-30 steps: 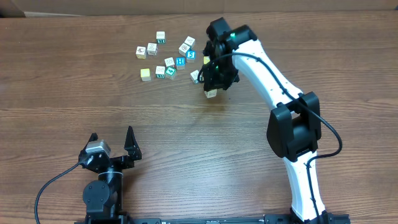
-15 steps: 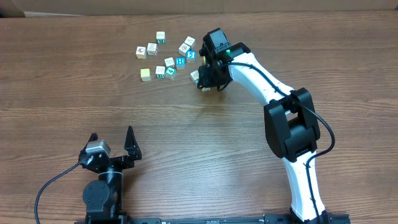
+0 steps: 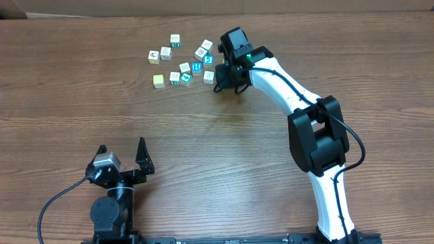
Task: Form a circle
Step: 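Lift the yellow G block and carry it toward the cluster's front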
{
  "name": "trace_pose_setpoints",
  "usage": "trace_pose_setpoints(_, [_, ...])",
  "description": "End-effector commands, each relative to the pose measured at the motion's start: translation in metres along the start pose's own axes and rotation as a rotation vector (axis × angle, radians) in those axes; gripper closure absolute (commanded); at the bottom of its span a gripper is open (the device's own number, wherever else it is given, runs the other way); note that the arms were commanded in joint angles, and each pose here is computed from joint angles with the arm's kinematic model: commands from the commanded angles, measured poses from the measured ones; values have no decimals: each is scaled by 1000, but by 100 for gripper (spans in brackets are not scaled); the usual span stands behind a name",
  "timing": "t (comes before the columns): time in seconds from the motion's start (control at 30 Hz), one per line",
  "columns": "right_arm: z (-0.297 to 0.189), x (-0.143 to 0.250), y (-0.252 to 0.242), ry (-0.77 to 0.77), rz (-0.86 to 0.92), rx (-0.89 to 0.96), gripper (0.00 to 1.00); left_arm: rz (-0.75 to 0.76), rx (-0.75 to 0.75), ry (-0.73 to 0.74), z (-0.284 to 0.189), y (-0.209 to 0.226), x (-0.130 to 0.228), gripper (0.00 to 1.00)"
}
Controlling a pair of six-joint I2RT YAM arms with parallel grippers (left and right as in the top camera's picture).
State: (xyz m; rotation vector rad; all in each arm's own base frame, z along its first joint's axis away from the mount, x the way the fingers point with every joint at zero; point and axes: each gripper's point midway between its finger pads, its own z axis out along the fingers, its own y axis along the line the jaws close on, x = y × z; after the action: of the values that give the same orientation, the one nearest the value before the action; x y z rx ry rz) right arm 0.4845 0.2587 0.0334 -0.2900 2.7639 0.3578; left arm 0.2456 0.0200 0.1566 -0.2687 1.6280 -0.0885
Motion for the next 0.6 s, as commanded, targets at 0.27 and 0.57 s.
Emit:
trace_pose_setpoints(0.27, [-2, 23, 43, 88, 14, -145, 89, 22, 8, -6, 0, -2, 0, 0])
trace_pose_setpoints(0.57, [1, -13, 45, -89, -31, -58, 89, 22, 8, -6, 0, -2, -1, 0])
